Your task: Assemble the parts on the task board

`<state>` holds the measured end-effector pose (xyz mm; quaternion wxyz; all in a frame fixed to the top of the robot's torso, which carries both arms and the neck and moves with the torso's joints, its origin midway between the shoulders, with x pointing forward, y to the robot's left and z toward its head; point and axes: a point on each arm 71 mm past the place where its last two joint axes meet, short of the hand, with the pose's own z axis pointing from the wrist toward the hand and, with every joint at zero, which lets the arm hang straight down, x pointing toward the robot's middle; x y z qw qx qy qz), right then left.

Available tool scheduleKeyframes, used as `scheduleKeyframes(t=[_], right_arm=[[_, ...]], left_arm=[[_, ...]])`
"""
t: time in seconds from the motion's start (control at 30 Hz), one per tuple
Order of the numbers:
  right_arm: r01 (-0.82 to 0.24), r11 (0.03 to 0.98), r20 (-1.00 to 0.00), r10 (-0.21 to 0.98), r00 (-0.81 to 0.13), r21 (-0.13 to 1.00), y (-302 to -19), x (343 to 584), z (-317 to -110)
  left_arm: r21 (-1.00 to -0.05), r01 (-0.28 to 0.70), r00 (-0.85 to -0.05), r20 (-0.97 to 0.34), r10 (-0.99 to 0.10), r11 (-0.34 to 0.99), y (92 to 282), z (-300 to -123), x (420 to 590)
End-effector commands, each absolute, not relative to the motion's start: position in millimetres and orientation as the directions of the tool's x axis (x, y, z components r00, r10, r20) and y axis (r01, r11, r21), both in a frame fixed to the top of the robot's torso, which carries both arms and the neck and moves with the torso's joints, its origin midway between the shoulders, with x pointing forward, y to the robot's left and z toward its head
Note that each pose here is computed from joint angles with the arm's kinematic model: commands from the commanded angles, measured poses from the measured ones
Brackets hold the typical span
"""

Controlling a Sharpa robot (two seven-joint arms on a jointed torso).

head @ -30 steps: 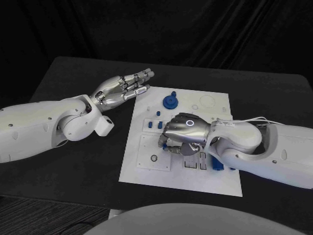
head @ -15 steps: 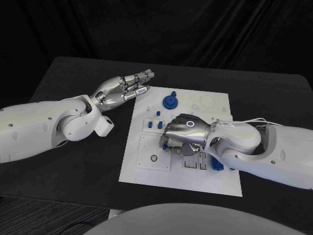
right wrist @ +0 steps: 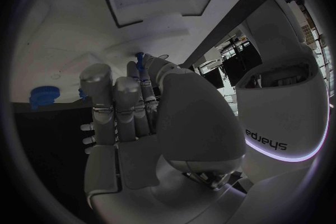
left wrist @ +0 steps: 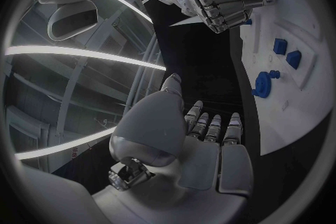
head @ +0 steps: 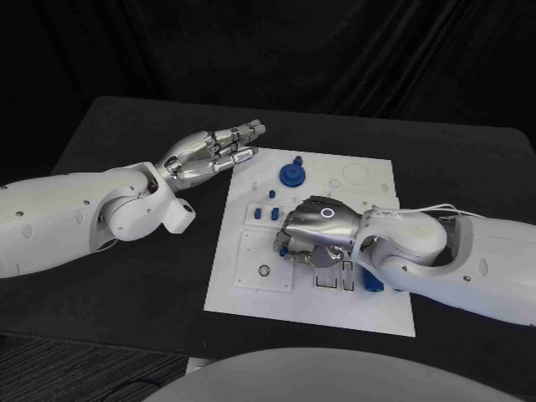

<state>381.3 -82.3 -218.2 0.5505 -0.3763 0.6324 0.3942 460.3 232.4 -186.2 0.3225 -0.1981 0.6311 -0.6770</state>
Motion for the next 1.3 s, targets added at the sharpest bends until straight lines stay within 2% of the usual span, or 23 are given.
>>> scheduleKeyframes(t=[0.03, 0.57, 0.83, 1.0, 1.1, 1.3], right_arm=[[-0.9, 0.428, -0.992, -0.051, -0.112, 0.079, -83.7, 382.0, -221.7], [-0.896, 0.438, -0.993, -0.044, -0.108, 0.078, -85.8, 383.6, -222.0], [-0.886, 0.458, -0.997, 0.029, -0.066, 0.072, -97.2, 385.9, -215.7], [-0.867, 0.487, -0.991, 0.121, -0.051, 0.104, -115.0, 390.9, -200.1], [-0.848, 0.518, -0.986, 0.166, -0.025, 0.109, -129.5, 396.8, -184.1], [-0.795, 0.599, -0.986, 0.165, 0.005, 0.096, -162.0, 410.5, -152.1]], left_arm=[[-0.983, 0.182, -0.727, -0.127, -0.675, -0.01, 230.6, -186.3, 459.1], [-0.984, 0.176, -0.728, -0.126, -0.674, -0.006, 230.8, -186.8, 459.1], [-0.985, 0.174, -0.728, -0.126, -0.674, -0.004, 230.8, -187.1, 459.4], [-0.985, 0.173, -0.726, -0.127, -0.675, -0.001, 231.8, -187.2, 459.6], [-0.985, 0.173, -0.725, -0.128, -0.677, 0.0, 232.6, -187.4, 459.9], [-0.984, 0.177, -0.72, -0.131, -0.681, 0.002, 233.5, -187.2, 460.3]])
